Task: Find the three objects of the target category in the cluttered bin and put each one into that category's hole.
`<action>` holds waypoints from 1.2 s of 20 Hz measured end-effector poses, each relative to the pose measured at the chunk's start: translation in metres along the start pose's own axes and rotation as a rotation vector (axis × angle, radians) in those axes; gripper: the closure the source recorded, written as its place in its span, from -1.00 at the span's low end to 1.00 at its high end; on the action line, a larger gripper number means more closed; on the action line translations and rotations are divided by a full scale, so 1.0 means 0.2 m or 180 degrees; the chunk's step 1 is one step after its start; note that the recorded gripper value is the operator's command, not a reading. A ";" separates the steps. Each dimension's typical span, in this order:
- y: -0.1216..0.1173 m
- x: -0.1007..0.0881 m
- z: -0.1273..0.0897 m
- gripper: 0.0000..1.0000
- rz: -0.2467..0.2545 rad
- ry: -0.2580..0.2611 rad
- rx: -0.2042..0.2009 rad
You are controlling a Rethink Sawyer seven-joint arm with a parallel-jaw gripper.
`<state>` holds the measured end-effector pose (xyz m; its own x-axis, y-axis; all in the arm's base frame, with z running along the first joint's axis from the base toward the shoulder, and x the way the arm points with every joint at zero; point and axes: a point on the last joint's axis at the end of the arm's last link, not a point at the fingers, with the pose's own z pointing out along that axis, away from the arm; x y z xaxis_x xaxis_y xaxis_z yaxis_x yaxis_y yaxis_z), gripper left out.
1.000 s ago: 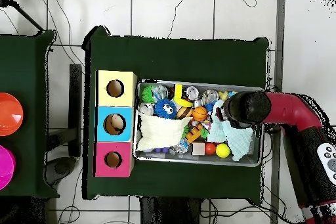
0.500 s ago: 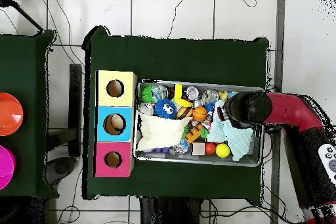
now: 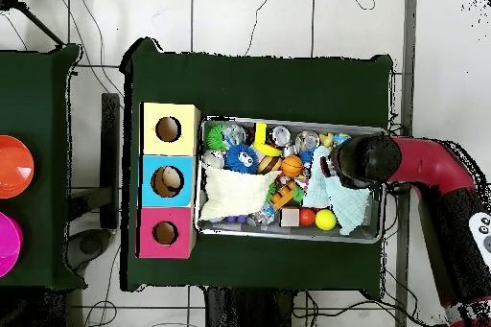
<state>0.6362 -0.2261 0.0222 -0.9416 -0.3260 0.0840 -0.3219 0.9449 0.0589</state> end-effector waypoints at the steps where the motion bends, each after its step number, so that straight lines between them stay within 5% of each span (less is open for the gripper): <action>1: -0.02 0.01 -0.01 -1.00 0.0020 -0.0006 0.0015; 13: -0.06 0.03 -0.03 -1.00 0.0053 -0.0013 0.0029; 24: 0.02 0.05 0.12 -1.00 0.0036 0.0039 -0.0135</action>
<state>0.6234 -0.2253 -0.0008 -0.9438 -0.3158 0.0971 -0.3065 0.9466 0.1000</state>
